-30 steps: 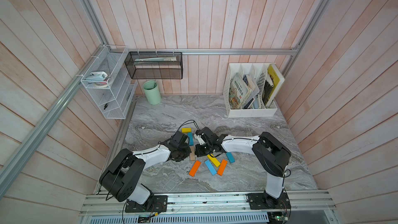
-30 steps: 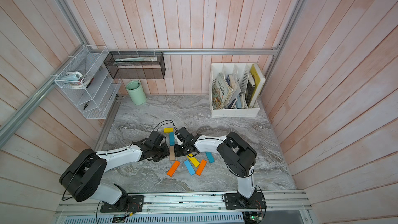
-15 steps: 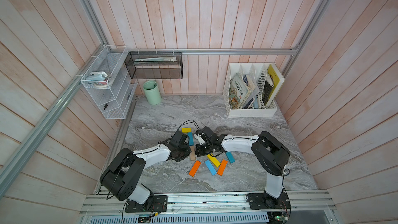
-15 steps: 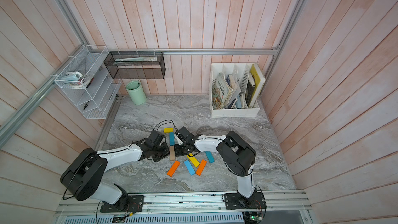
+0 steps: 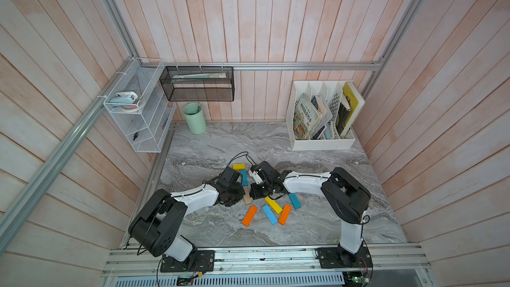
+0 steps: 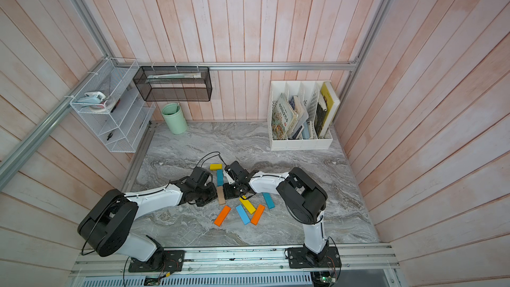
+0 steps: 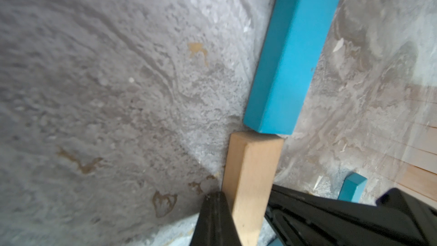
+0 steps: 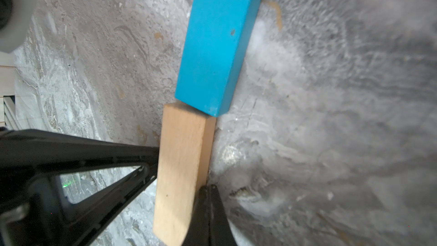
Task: Assemble a giraffe with building blocks
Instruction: Assemble the building block at the center of the board.
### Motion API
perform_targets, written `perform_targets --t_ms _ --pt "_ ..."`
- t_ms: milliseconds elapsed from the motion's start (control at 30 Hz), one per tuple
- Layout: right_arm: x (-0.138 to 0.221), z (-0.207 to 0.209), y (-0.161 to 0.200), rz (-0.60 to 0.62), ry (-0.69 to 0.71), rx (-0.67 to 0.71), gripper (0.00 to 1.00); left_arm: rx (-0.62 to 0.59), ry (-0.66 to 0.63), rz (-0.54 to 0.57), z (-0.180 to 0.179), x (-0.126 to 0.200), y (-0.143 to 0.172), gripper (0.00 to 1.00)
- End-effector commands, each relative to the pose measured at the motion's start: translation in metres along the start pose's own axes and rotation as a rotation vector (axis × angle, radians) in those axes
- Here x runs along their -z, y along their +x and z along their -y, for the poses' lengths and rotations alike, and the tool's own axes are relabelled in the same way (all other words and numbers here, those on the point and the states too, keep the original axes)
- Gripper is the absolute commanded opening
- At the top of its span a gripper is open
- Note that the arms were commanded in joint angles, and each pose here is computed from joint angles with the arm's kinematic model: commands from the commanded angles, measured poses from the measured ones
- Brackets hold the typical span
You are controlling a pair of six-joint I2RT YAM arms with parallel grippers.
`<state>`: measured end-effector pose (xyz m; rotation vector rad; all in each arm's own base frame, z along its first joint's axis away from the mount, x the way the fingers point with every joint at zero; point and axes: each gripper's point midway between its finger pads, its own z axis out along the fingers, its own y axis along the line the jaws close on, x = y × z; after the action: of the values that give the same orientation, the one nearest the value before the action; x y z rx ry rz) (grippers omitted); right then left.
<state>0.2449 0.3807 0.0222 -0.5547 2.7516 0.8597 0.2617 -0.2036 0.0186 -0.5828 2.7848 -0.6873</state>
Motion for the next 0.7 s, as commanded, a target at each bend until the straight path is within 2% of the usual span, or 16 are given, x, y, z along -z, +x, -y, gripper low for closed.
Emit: perform_targets --t_ms 0,667 --pt "-0.0049 0.0032 0.0025 -0.018 0.004 0.001 0.00 -0.014 -0.047 -0.014 -0.0109 -0.0052 0.0008 0.00" --pt "-0.0047 0.0023 0.0049 -0.017 -0.006 -0.006 0.00 -0.013 -0.051 -0.009 -0.0133 -0.0054 -0.0038 0.00"
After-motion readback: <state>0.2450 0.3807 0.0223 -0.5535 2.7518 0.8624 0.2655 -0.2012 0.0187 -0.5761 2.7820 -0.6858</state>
